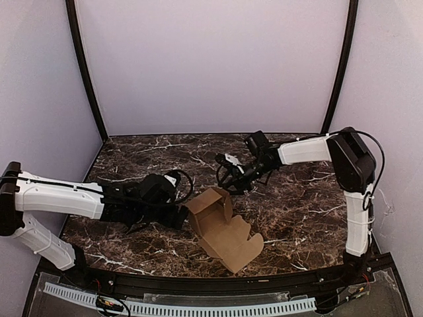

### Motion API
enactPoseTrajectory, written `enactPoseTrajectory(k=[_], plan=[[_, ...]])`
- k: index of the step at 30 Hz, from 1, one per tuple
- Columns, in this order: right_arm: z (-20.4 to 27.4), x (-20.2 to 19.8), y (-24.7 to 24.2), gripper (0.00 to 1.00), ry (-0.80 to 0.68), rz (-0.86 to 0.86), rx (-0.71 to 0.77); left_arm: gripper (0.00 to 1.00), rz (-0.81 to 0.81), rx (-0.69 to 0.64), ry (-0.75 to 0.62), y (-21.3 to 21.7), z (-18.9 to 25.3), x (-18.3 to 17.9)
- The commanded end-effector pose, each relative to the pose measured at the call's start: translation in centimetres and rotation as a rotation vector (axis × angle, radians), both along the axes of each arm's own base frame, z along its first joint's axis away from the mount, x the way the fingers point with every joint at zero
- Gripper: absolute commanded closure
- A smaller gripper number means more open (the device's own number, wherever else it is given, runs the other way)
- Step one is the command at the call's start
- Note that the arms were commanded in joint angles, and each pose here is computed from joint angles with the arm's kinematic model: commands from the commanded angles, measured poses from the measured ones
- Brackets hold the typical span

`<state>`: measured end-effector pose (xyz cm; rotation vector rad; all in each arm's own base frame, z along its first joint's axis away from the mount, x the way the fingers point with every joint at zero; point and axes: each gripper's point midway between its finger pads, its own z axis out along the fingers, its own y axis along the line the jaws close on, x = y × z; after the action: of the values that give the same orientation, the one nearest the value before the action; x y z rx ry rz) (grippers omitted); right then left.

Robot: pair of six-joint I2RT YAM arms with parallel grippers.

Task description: Fold the paper box

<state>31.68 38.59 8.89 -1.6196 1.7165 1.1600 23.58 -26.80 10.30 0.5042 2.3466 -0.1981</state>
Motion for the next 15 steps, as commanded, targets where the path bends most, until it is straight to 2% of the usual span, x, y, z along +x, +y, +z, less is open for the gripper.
enactPoseTrajectory(k=[1,7,12,15], plan=[[0.7,-1.8,-1.1,0.50,0.017,0.006,0.000,0.03,0.025,0.031,-0.052,1.1,-0.2,1.9],[-0.1,-2.1,-3.8,0.49,0.005,-0.068,-0.077,0.03,0.005,0.030,-0.075,0.4,0.8,4.1],[0.3,-0.5,-7.4,0.46,-0.030,-0.220,-0.142,0.03,-0.033,-0.042,-0.027,0.4,1.5,2.3],[0.6,-1.8,-8.6,0.44,-0.050,-0.254,-0.138,0.04,-0.088,-0.116,-0.015,0.3,0.9,0.8]])
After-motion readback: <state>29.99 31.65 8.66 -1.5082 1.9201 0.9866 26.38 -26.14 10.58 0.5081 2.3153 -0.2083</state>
